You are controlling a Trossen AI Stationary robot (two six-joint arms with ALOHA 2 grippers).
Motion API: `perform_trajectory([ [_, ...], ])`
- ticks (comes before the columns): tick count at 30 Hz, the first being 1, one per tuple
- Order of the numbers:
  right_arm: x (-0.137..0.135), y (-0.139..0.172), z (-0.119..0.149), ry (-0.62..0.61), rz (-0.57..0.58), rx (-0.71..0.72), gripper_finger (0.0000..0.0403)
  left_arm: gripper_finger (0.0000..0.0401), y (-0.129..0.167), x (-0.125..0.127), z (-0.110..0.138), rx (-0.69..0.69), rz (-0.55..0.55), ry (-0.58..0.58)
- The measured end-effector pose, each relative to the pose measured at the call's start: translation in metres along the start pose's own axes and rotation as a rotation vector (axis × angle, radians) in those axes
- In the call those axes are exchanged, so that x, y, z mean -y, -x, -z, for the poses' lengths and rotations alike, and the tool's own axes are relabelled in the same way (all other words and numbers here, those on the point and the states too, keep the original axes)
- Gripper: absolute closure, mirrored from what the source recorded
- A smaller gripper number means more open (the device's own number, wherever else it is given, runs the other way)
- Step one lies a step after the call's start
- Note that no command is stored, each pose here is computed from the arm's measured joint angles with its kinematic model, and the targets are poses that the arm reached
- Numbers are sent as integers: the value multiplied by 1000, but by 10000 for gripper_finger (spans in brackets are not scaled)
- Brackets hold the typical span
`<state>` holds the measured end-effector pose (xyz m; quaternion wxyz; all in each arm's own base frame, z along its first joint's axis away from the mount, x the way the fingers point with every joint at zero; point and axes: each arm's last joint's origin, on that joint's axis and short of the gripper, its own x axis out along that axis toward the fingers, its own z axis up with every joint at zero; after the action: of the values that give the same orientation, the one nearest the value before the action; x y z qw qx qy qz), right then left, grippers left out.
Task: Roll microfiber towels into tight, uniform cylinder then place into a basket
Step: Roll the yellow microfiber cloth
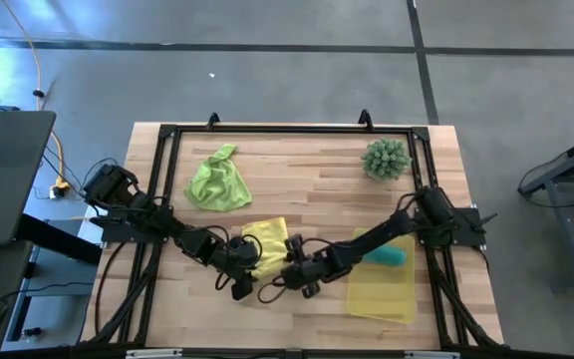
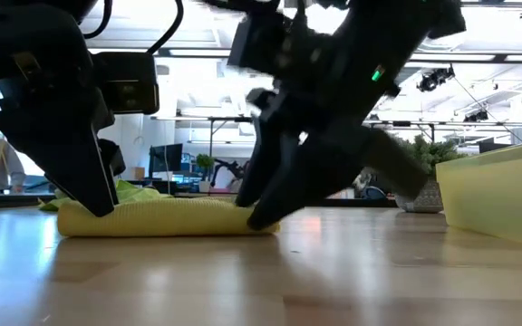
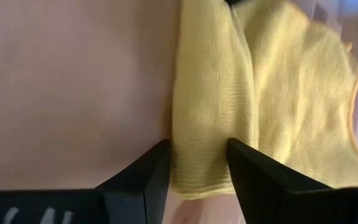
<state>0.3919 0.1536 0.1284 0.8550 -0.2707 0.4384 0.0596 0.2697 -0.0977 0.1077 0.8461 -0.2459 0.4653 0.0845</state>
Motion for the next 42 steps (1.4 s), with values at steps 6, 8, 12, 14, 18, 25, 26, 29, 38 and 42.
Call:
perform_trajectory([
  [6, 5, -15, 7, -23, -14, -35, 252, 217, 0, 0, 0, 2, 3, 2],
  [8, 6, -20, 11, -59, -29, -54, 252, 217, 0, 0, 0, 2, 3, 2],
  [12, 4, -21, 15, -114, -39, -89, 269, 217, 0, 1, -1, 8, 15, 14],
  [14, 4, -22, 15, -132, -43, -97, 291, 217, 1, 2, -1, 5, 39, 16],
  [18, 2, -22, 16, -148, -72, -101, 355, 217, 6, 4, -4, 19, 61, 37],
  [25, 8, -23, 18, -242, -177, -101, 395, 217, 18, 6, -7, 30, 86, 30],
  [26, 10, -24, 18, -269, -212, -100, 398, 217, 21, 6, -7, 29, 83, 28],
  [29, 19, -26, 20, -349, -291, -98, 400, 217, 28, 6, -9, 34, 76, 5],
  [38, 57, -32, 27, -615, -701, -35, 402, 217, 57, 21, -10, 135, 146, -153],
  [42, 71, -36, 32, -747, -793, -52, 402, 217, 62, 29, -3, 199, 102, -285],
])
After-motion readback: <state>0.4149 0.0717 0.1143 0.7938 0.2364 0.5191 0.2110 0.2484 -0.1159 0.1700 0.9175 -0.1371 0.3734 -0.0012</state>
